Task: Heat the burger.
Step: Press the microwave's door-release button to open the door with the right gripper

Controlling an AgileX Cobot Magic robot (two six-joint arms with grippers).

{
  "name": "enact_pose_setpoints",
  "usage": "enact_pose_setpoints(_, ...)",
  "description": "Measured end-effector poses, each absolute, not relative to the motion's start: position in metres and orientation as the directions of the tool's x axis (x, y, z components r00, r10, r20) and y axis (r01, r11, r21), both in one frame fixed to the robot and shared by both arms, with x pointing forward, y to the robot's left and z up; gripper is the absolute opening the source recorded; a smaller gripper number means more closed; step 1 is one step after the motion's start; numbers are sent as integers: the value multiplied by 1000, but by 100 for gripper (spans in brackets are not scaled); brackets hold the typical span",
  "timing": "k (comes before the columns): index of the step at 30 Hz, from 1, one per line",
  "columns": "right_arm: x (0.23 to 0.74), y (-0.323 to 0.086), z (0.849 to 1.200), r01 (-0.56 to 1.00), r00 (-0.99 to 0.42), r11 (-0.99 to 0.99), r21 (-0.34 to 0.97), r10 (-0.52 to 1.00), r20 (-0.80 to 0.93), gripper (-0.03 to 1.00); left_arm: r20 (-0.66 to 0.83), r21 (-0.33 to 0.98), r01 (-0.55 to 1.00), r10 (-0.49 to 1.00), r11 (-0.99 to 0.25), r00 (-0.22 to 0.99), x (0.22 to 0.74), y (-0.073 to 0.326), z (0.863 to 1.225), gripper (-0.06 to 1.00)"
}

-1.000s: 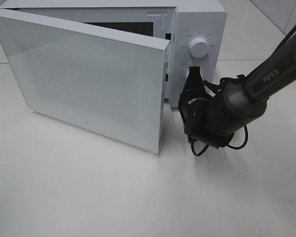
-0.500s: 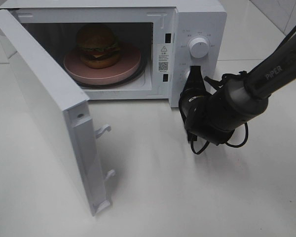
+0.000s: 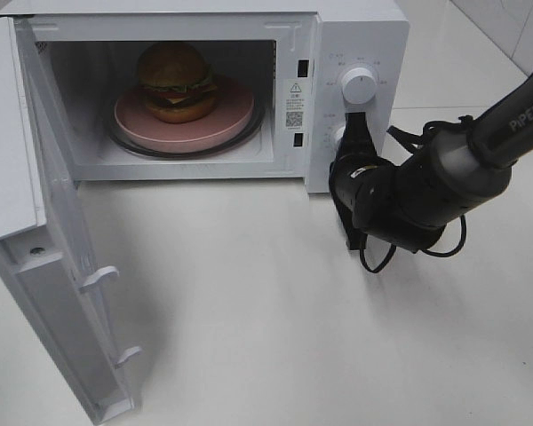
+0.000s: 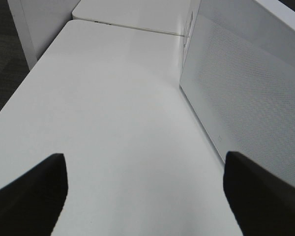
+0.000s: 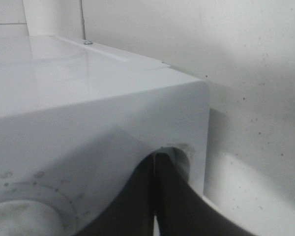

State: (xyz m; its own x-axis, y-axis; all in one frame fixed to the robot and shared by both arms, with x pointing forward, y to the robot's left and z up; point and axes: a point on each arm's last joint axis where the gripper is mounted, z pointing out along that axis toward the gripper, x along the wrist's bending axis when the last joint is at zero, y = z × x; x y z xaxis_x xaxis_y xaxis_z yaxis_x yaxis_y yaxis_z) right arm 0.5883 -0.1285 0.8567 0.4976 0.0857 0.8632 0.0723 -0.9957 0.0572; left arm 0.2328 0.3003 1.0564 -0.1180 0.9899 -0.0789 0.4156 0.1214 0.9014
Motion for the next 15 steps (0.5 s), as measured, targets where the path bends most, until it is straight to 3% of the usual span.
enact_pose_setpoints(15,571,-136,873,169,472,-982,79,151,869,0,-79,901,416,990,121,-118,233,300,1056,81)
